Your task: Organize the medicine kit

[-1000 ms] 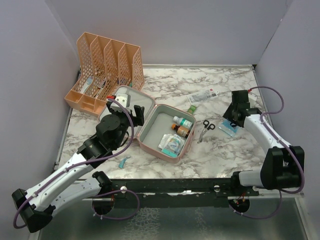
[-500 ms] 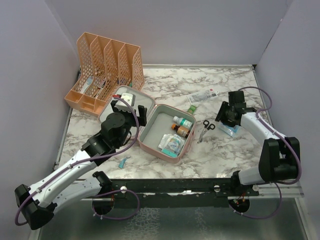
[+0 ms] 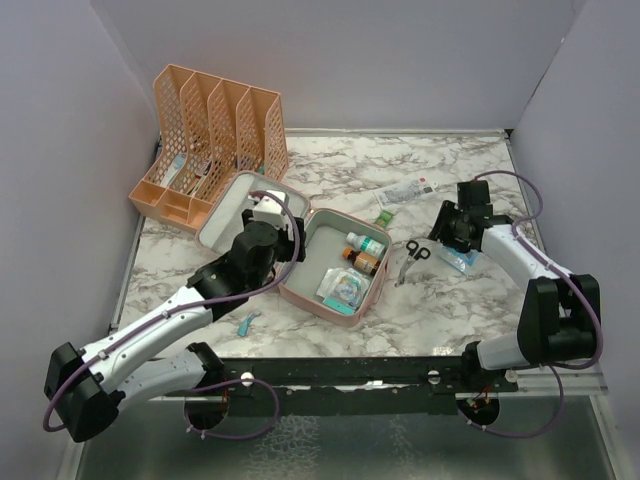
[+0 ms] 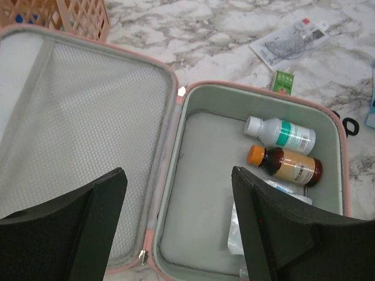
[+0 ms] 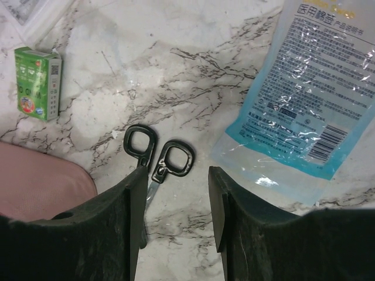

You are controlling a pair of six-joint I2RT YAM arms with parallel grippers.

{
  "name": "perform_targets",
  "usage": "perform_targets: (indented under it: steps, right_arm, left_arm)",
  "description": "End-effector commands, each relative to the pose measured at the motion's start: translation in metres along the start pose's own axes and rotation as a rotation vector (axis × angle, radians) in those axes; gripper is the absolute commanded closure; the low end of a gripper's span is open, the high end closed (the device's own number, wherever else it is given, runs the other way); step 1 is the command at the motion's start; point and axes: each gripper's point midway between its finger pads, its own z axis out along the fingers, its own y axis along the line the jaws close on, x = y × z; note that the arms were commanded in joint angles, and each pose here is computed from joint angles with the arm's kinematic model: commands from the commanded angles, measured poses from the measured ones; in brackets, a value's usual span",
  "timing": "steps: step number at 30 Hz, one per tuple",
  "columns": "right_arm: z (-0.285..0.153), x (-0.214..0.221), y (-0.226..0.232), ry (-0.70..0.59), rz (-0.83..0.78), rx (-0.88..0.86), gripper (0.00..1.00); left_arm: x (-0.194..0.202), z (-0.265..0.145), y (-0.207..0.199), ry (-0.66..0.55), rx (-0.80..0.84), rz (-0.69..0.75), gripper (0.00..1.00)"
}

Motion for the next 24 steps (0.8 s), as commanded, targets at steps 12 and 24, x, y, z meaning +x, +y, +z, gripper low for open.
perform_targets:
  steps: [12,24]
  right_arm:
    - [-0.007,-0.011,0.066,-0.034,-0.103,-0.229,0.55]
    - [-0.011,-0.003,0.066,-0.036,-0.089,-0.249,0.55]
  left_arm:
    - [0.1,-0.052,0.023,0.443,-0.193,-0.303,0.26]
    - [0.166,-0.105,0.053,0.635,-0.391,-0.467,0.49]
